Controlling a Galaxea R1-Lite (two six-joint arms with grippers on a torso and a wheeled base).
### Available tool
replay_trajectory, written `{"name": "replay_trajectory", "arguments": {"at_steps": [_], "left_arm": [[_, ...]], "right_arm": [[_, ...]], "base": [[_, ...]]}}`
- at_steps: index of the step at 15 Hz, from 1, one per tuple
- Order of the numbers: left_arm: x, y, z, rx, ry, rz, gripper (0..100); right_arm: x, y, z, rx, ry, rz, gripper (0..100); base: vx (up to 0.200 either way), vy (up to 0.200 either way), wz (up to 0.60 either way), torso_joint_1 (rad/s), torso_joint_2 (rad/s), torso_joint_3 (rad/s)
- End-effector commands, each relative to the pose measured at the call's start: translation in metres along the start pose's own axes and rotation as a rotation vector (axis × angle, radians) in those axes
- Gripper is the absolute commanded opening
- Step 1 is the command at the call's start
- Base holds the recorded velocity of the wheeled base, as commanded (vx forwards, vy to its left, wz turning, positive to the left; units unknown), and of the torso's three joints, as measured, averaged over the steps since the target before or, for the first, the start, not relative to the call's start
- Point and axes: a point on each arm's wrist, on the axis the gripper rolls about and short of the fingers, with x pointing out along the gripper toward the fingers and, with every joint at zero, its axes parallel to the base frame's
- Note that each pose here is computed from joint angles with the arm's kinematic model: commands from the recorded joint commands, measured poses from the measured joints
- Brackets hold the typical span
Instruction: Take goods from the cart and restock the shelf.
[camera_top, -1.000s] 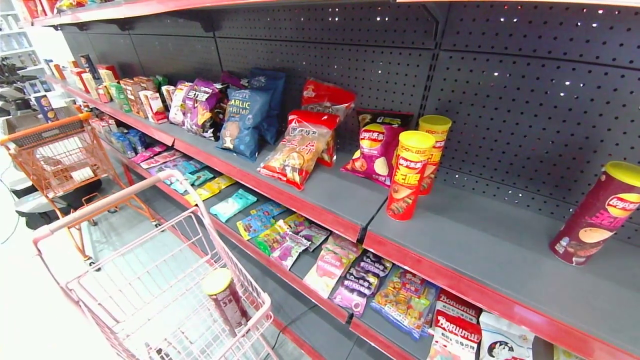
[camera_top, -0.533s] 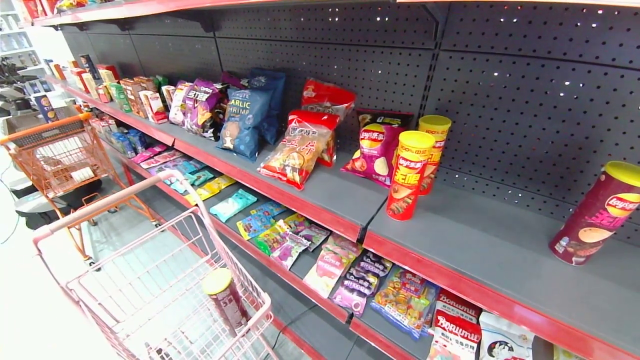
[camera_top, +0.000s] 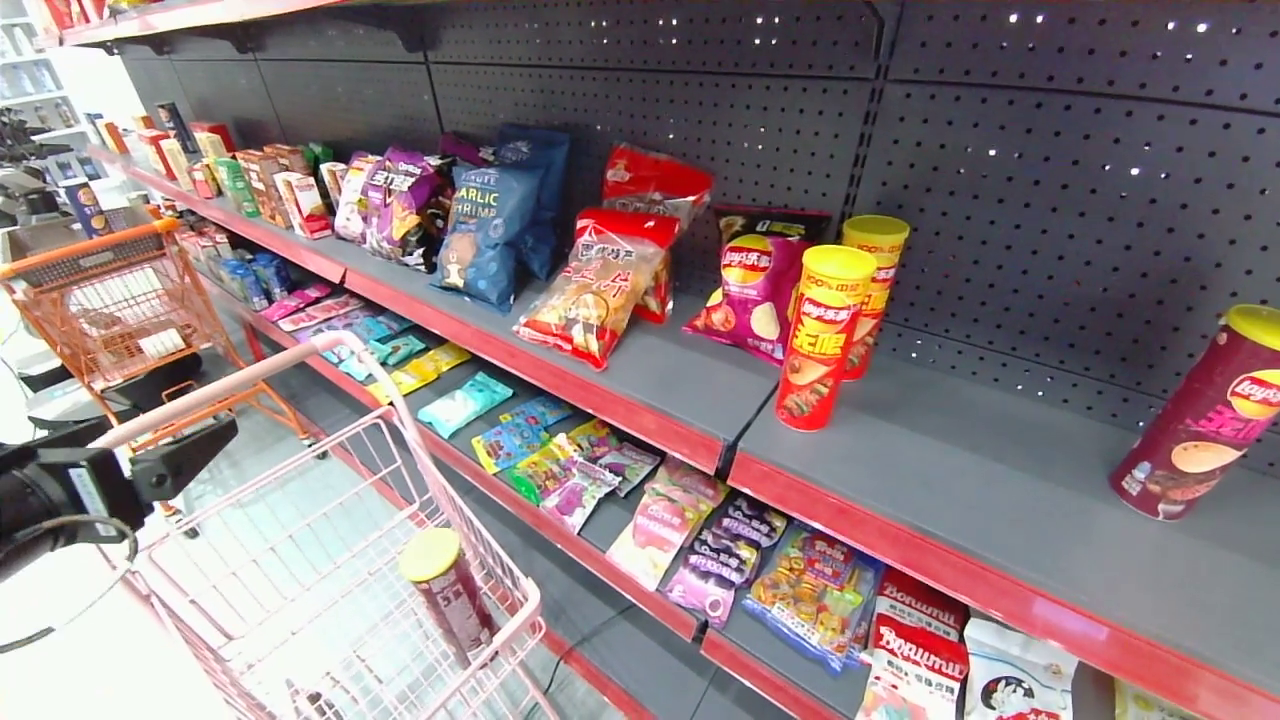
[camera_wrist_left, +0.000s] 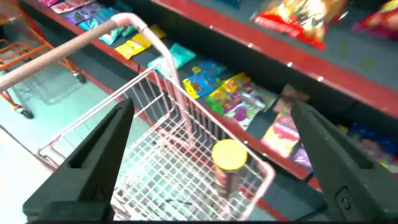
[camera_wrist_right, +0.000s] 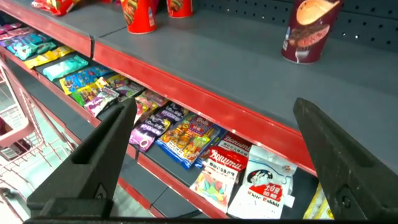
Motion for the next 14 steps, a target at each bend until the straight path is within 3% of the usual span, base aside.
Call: {"name": "replay_trajectory", "arguments": {"at_steps": [1, 5, 9, 14], "left_arm": [[0.034, 0.009, -0.022, 0.000, 0.109, 0.001, 100], [0.040, 0.007, -0.035, -0.003, 0.155, -0.090, 100], [0.038, 0.006, -0.053, -0.002, 0.228, -0.098, 100], [0.030, 0.005, -0.066, -0.005, 0.239, -0.095, 100]], "right_arm": [[0.000, 0.000, 0.000, 0.000, 0.000, 0.002, 100], [0.000, 0.000, 0.000, 0.000, 0.000, 0.005, 100], [0.000, 0.000, 0.000, 0.000, 0.000, 0.007, 100], [0.000, 0.000, 0.000, 0.000, 0.000, 0.005, 100]], "base": [[0.000, 0.000, 0.00, -0.149, 0.32, 0.198], [0.000, 0.000, 0.00, -0.145, 0.34, 0.189], [0.000, 0.000, 0.00, -0.150, 0.35, 0.205], [0.000, 0.000, 0.00, -0.105, 0.25, 0.143]]}}
